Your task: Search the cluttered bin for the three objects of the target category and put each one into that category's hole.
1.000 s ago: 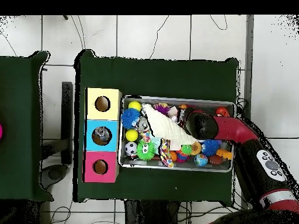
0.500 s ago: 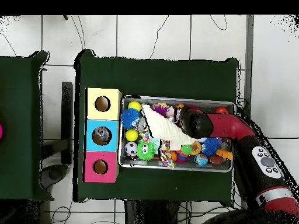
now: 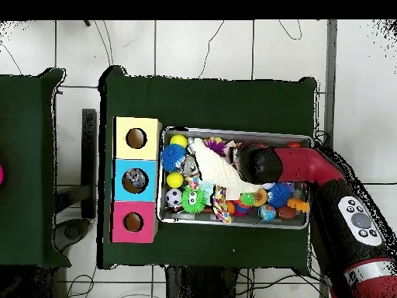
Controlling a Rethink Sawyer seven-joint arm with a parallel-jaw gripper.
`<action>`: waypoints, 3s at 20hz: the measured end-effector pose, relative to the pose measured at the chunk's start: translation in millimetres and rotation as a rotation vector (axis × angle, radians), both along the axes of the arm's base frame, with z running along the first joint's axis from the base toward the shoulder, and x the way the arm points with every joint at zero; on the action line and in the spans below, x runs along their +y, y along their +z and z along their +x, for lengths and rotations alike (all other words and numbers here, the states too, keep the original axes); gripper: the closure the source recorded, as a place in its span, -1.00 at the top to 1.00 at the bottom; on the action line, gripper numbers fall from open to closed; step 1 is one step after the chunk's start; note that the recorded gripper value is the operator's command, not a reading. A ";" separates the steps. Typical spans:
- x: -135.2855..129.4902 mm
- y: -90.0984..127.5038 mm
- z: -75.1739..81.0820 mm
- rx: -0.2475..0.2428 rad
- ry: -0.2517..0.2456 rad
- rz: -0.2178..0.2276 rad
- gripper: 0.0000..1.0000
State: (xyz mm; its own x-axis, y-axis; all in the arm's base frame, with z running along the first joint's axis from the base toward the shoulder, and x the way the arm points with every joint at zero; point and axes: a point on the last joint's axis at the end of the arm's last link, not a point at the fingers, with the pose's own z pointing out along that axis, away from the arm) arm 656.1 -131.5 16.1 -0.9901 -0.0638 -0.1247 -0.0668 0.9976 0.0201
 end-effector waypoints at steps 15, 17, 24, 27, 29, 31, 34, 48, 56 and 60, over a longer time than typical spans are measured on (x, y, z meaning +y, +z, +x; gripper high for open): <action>33.9 18.1 -21.9 0.067 0.027 0.024 -1.00; 38.9 15.6 -24.4 0.075 0.035 0.022 -1.00; 55.9 9.5 -26.5 0.088 0.059 0.023 -1.00; 60.6 9.1 -26.2 0.089 0.067 0.023 -1.00; 62.5 9.0 -26.2 0.089 0.070 0.023 -1.00; 63.3 8.8 -26.4 0.090 0.071 0.021 -1.00; 64.0 8.7 -26.8 0.093 0.068 0.022 -1.00; 69.3 7.4 -29.7 0.109 0.063 0.016 -1.00; 68.5 6.8 -31.5 0.116 0.054 0.014 1.00; 70.6 5.1 -35.7 0.126 0.055 0.016 1.00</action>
State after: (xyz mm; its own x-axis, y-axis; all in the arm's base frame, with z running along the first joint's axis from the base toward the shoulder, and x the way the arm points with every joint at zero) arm 620.4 -60.9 21.3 -0.9931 -0.1175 -0.0009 -0.1174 0.9919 0.0476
